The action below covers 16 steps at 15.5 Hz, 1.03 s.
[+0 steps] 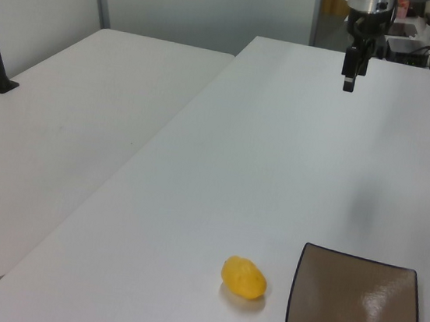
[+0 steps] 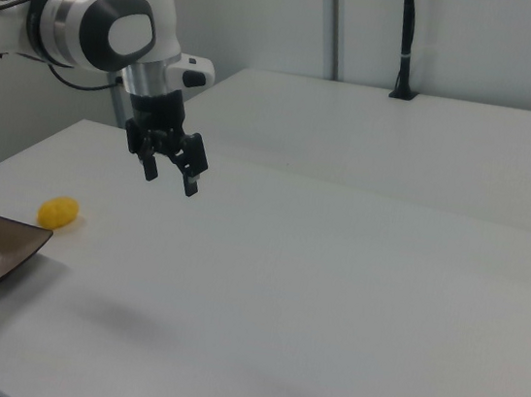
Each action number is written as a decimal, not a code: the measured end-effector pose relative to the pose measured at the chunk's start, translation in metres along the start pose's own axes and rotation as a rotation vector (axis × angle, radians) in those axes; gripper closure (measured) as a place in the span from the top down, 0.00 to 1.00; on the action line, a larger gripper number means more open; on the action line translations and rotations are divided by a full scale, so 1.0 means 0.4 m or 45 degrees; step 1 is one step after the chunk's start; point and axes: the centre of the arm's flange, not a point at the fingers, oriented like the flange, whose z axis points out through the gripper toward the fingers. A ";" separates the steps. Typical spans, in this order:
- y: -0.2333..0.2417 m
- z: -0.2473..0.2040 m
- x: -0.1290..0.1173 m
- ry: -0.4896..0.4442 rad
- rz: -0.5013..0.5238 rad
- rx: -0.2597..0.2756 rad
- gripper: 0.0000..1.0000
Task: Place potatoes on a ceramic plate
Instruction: 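Move the open gripper over the yellow potato and lower it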
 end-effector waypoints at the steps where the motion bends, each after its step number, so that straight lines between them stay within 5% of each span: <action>1: 0.003 -0.003 0.004 0.004 0.003 0.001 1.00; 11: 0.024 -0.016 0.006 -0.014 0.036 0.034 1.00; 16: -0.104 -0.004 0.006 -0.011 0.147 0.054 1.00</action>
